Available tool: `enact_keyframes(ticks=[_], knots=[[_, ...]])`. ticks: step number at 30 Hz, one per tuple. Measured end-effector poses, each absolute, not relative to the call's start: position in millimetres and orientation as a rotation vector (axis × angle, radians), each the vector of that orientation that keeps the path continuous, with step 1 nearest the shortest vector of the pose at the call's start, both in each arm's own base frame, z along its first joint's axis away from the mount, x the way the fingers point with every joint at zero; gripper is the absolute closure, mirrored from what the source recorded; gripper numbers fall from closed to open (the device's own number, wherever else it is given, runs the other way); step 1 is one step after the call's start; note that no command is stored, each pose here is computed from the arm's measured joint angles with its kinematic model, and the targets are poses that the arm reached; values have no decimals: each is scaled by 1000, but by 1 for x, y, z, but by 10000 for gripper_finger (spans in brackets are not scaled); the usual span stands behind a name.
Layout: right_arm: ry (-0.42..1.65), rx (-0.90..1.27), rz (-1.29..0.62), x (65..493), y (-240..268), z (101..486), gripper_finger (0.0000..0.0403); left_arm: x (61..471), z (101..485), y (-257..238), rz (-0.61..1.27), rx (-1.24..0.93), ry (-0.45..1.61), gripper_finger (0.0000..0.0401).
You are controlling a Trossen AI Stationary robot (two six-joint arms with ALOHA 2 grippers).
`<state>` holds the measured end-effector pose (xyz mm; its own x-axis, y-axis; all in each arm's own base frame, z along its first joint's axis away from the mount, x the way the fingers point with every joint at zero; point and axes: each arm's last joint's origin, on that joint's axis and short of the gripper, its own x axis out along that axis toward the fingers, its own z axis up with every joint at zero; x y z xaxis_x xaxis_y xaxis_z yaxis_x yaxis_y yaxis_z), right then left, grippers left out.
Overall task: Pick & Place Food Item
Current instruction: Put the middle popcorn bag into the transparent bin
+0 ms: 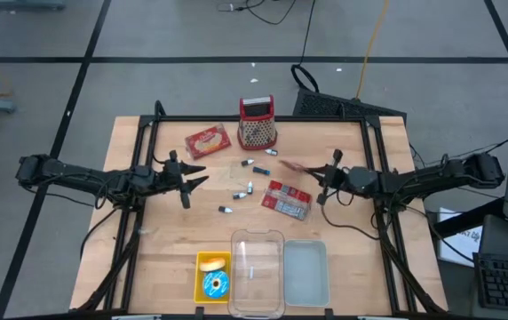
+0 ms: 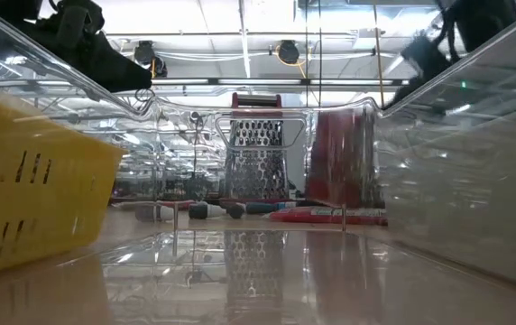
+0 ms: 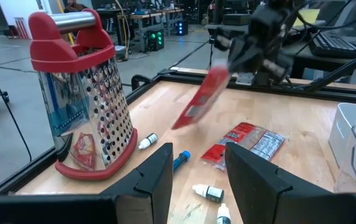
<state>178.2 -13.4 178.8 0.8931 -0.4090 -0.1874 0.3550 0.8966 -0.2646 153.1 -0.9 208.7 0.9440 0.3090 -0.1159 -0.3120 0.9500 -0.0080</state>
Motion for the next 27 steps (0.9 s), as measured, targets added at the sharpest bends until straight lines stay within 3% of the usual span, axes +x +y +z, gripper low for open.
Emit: enact_keyframes(ticks=[7,14,21,27], knots=[[-26,-180,-138,181,-6,203,403,153,209,-1,316,-26,114,256],[-93,-67,64,181,0,208,403,153,209,-1,316,-37,105,256],[-86,-44,92,181,0,207,403,154,219,-1,314,-207,-17,256],[-86,-47,91,181,0,207,403,153,223,0,352,-224,-65,256]])
